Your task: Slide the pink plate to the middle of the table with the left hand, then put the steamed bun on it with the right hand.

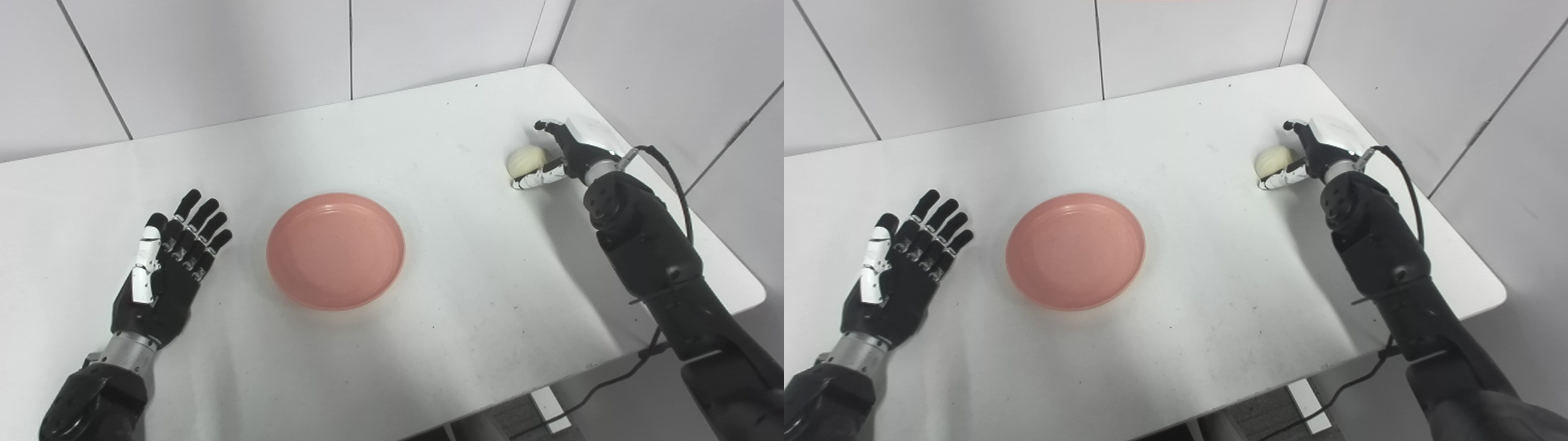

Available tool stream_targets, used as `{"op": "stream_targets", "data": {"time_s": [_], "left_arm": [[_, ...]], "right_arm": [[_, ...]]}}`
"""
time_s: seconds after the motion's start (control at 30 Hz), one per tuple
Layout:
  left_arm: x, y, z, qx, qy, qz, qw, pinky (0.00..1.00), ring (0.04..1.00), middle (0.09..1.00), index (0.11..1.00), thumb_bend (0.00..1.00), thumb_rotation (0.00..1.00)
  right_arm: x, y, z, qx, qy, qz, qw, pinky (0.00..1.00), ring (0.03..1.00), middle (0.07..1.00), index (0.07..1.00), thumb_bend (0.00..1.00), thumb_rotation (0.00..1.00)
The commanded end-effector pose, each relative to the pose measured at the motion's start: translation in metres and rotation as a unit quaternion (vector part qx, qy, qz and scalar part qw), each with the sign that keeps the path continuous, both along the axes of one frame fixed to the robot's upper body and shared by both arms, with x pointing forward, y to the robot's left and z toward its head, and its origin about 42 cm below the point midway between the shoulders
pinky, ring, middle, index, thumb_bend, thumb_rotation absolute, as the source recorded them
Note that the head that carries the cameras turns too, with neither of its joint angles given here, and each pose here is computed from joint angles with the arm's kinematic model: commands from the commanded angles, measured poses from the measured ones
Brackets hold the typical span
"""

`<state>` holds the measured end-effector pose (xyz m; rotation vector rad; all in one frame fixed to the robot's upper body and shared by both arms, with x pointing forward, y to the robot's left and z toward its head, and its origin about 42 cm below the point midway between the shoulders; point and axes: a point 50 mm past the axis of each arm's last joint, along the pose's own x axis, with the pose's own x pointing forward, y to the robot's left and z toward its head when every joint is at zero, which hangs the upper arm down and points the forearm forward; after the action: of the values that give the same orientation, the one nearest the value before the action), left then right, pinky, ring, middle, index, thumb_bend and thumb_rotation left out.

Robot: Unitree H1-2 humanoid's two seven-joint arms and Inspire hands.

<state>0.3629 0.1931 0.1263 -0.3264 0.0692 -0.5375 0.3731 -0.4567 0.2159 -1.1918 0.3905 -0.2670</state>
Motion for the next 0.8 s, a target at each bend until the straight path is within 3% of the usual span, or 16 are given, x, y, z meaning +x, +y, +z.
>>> {"op": "stream_targets", "data": {"time_s": [0.0,0.13,0.2,0.23,0.3,0.37,0.57,0.77], "left_arm": [[-0.011,0.009,-0.022,0.017,0.058,0.007,0.998,0.96,0.965,0.961,0.955,0.5,0.99],[-0.012,0.01,-0.022,0.016,0.061,0.008,0.998,0.97,0.965,0.964,0.96,0.5,0.99],[-0.012,0.01,-0.022,0.015,0.061,0.008,0.998,0.97,0.967,0.965,0.962,0.5,1.0],[-0.011,0.01,-0.022,0.014,0.06,0.008,0.998,0.97,0.967,0.965,0.961,0.5,0.99],[-0.012,0.01,-0.022,0.015,0.06,0.008,0.998,0.97,0.968,0.966,0.961,0.49,0.99],[-0.012,0.01,-0.022,0.015,0.061,0.009,0.998,0.97,0.967,0.965,0.961,0.5,0.99],[-0.012,0.009,-0.021,0.016,0.059,0.008,0.998,0.96,0.965,0.962,0.957,0.5,0.98],[-0.011,0.007,-0.023,0.016,0.06,0.007,0.998,0.97,0.969,0.968,0.962,0.5,0.99]], "right_arm": [[0.004,-0.009,0.014,-0.012,-0.014,0.004,1.0,0.7,0.819,0.863,0.839,0.81,0.31],[0.006,-0.012,0.01,-0.001,-0.023,0.007,1.0,0.68,0.775,0.827,0.823,0.79,0.29],[0.008,-0.014,0.006,0.004,-0.03,0.013,0.999,0.62,0.686,0.74,0.775,0.77,0.28],[0.01,-0.015,0.004,0.006,-0.034,0.016,0.999,0.59,0.647,0.694,0.723,0.75,0.26],[0.013,-0.014,0.001,0.019,-0.05,0.031,0.998,0.49,0.534,0.567,0.542,0.57,0.17],[0.017,-0.013,-0.003,0.025,-0.066,0.041,0.997,0.46,0.5,0.536,0.51,0.54,0.15],[0.023,-0.001,0.004,0.009,-0.105,0.052,0.993,0.4,0.448,0.499,0.488,0.51,0.13],[0.024,0.0,0.013,-0.01,-0.128,0.076,0.989,0.42,0.438,0.489,0.487,0.51,0.12]]}}
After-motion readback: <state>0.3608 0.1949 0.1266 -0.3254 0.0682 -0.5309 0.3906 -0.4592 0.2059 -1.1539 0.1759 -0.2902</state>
